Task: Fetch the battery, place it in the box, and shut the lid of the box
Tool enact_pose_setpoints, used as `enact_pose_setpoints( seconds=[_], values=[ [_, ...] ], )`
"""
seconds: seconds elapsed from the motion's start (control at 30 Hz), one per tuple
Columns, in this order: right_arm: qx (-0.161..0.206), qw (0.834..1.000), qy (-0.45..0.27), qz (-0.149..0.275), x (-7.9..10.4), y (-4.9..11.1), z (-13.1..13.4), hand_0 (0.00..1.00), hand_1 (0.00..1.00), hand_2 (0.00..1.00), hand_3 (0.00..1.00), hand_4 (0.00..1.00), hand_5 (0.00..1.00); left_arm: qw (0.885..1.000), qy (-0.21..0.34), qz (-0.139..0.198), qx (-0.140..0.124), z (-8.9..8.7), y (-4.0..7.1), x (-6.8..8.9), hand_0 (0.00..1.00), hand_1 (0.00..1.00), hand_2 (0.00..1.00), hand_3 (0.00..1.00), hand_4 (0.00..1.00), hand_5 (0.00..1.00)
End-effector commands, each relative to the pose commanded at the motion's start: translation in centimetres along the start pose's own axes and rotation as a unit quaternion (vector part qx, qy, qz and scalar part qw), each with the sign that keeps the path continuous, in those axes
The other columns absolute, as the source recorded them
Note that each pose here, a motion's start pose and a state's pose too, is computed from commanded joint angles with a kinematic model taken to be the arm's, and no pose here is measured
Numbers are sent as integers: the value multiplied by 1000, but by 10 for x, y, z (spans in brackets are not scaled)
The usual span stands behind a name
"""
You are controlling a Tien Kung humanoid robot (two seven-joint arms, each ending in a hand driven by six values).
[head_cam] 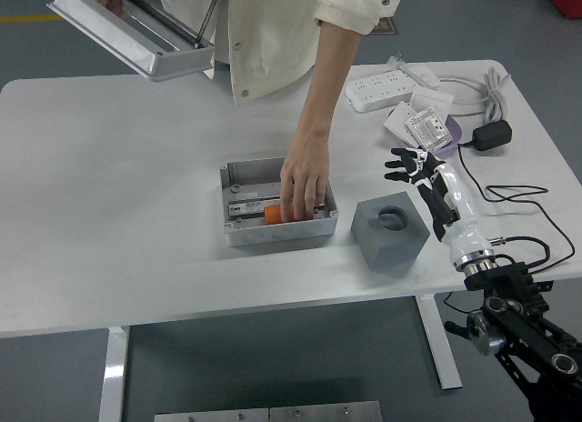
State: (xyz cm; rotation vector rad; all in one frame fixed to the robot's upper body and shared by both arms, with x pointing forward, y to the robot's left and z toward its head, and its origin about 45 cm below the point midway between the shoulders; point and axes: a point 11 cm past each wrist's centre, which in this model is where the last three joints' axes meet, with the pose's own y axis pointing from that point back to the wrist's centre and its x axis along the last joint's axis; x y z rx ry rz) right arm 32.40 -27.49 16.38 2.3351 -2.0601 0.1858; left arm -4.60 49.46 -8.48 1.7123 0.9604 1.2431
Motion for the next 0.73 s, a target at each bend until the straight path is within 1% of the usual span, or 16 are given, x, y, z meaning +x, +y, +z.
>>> enact_pose_setpoints(
  seconds=[0.1,0.13,0.3,0.33,0.5,0.53,0.73],
  values=[
    [0,1000,1,-2,-1,0,0,650,593,651,665,907,765,1000,2,-1,3,-2,0,-1,644,746,613,554,706,225],
    [0,1000,1,-2,-1,-1,-1,699,650,707,692,905,761,1000,3,-1,3,-3,0,-2,644,747,612,555,705,225],
    [3,1000,3,-2,0,-2,-3,699,650,707,692,905,761,1000,4,-4,4,-4,-1,-5,644,747,612,555,705,225],
    [3,1000,4,-1,1,-2,-3,765,696,745,731,903,755,1000,5,-5,4,-4,-1,-6,644,747,613,555,706,227],
    [4,1000,6,1,3,-3,-4,765,696,745,731,903,755,1000,7,-10,5,-6,-1,-11,644,747,613,555,706,227],
    [4,1000,6,1,3,-3,-4,790,719,749,732,903,752,1000,8,-10,5,-6,-1,-12,644,747,614,555,706,228],
    [4,1000,9,4,5,-3,-5,790,719,749,732,903,752,1000,11,-17,6,-8,-1,-20,644,747,614,555,706,228]
  ],
)
